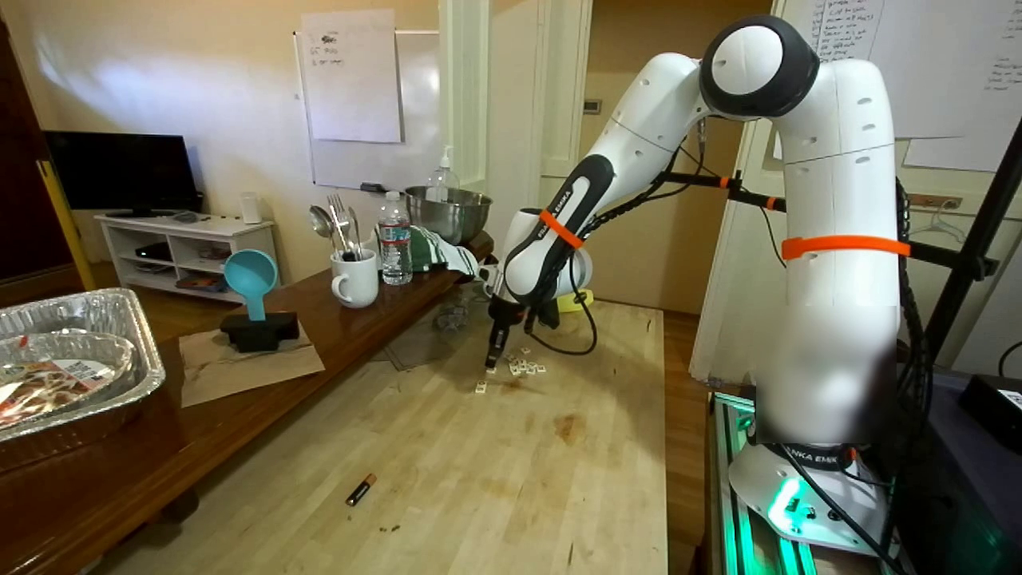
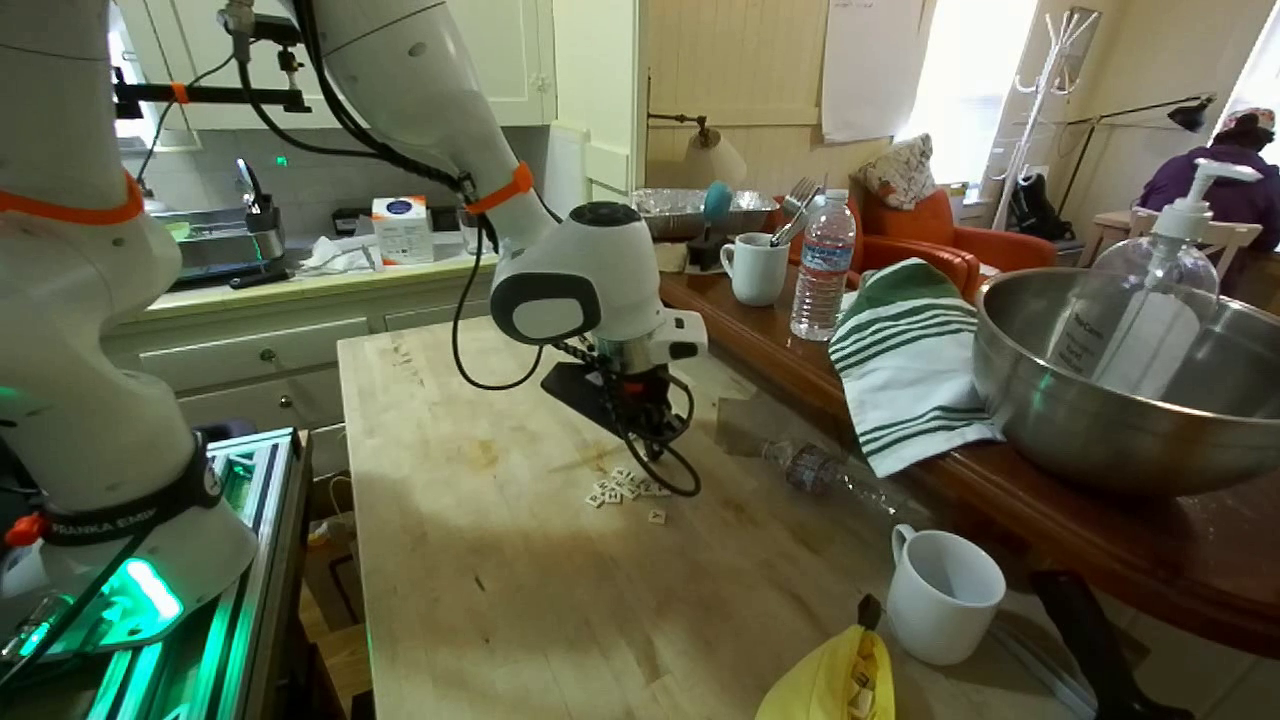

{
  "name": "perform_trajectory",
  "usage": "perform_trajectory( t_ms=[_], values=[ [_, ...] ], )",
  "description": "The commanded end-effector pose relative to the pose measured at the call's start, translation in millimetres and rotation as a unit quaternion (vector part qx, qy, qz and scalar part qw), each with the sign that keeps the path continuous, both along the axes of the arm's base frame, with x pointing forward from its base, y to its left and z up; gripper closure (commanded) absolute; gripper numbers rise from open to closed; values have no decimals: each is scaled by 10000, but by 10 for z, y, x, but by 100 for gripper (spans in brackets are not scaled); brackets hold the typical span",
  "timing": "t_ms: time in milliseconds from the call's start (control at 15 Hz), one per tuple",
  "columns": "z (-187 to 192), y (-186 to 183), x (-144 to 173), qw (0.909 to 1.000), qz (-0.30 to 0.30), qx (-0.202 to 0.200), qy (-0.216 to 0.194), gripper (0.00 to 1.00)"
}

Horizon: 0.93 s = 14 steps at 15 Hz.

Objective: Use four letter tiles to form a word

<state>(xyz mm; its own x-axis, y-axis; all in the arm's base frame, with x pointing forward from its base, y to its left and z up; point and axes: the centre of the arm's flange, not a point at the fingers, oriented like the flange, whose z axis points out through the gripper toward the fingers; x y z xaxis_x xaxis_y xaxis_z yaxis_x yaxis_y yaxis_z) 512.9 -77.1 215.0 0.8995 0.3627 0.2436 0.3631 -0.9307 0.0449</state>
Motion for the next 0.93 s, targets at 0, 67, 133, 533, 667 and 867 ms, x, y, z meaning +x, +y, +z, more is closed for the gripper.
perform_trajectory(
  t_ms=[0, 67, 133, 533, 667, 867],
  values=[
    [-141, 61, -6, 9998, 203, 7, 4, 100],
    [-140, 76, -2, 9997, 234, 4, 2, 100],
    [-141, 98, 2, 9996, 267, 5, 2, 100],
    [-145, 208, 11, 9992, 389, 30, 14, 100],
    [-144, 238, 17, 9991, 421, 44, 10, 100],
    [-151, 274, 16, 9988, 482, 37, 19, 100]
  ],
)
